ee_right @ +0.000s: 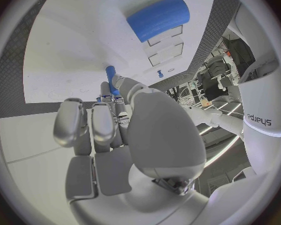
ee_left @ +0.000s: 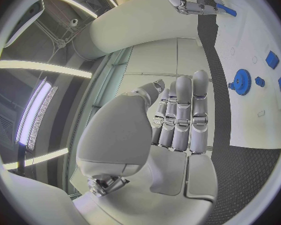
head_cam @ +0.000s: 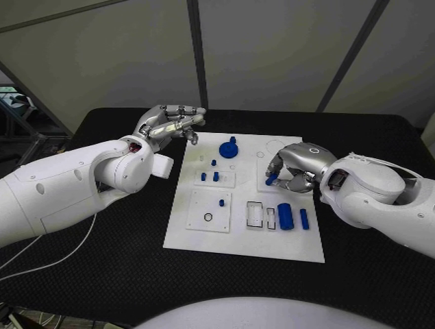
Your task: Assemble the parts on the task board
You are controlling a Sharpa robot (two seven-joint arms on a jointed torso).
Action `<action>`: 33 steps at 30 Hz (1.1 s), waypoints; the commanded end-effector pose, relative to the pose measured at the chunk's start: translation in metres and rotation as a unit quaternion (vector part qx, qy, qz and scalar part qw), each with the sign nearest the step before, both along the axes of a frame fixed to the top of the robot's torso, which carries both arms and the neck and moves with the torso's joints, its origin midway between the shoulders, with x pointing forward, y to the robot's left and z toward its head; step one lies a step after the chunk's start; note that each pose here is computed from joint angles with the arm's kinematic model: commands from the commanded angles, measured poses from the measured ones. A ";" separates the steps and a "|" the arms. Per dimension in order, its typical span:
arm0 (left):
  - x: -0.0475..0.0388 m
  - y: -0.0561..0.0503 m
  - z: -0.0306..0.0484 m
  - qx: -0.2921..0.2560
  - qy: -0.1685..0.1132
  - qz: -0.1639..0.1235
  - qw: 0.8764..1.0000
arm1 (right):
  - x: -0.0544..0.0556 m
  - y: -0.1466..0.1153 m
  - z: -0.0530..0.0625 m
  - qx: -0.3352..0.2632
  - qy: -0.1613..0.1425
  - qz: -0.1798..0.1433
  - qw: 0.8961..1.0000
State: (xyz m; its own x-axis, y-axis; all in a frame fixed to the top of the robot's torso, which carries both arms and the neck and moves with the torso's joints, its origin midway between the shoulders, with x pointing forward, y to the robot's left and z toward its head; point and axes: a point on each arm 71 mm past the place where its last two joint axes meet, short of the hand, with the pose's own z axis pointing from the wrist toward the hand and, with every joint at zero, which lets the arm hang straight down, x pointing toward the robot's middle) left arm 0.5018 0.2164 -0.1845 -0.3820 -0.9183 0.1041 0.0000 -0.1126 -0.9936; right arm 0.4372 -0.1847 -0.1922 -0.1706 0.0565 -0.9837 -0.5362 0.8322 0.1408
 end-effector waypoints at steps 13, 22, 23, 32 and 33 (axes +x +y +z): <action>0.0003 -0.002 0.0010 -0.004 -0.002 -0.006 1.000 | -0.030 0.043 0.039 0.107 -0.027 0.069 0.991; 0.0000 -0.005 0.0014 -0.005 -0.002 -0.009 1.000 | -0.032 0.078 0.032 0.126 0.008 0.107 0.986; 0.0000 -0.005 0.0015 -0.006 -0.002 -0.010 1.000 | -0.033 0.082 0.030 0.126 0.013 0.112 0.986; 0.0004 -0.006 0.0014 -0.006 -0.002 -0.010 1.000 | -0.041 0.108 0.006 0.112 0.048 0.145 0.982; 0.0005 -0.006 0.0014 -0.006 -0.002 -0.010 1.000 | -0.041 0.110 0.004 0.109 0.050 0.148 0.982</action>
State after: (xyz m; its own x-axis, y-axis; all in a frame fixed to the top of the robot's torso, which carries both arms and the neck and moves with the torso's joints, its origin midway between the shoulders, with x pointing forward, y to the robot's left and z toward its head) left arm 0.5021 0.2121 -0.1848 -0.3894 -0.9147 0.1079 -0.0018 -0.1164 -0.9932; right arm 0.3971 -0.0773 -0.1869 -0.2882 0.2217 -0.9315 -0.7089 0.6046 0.3633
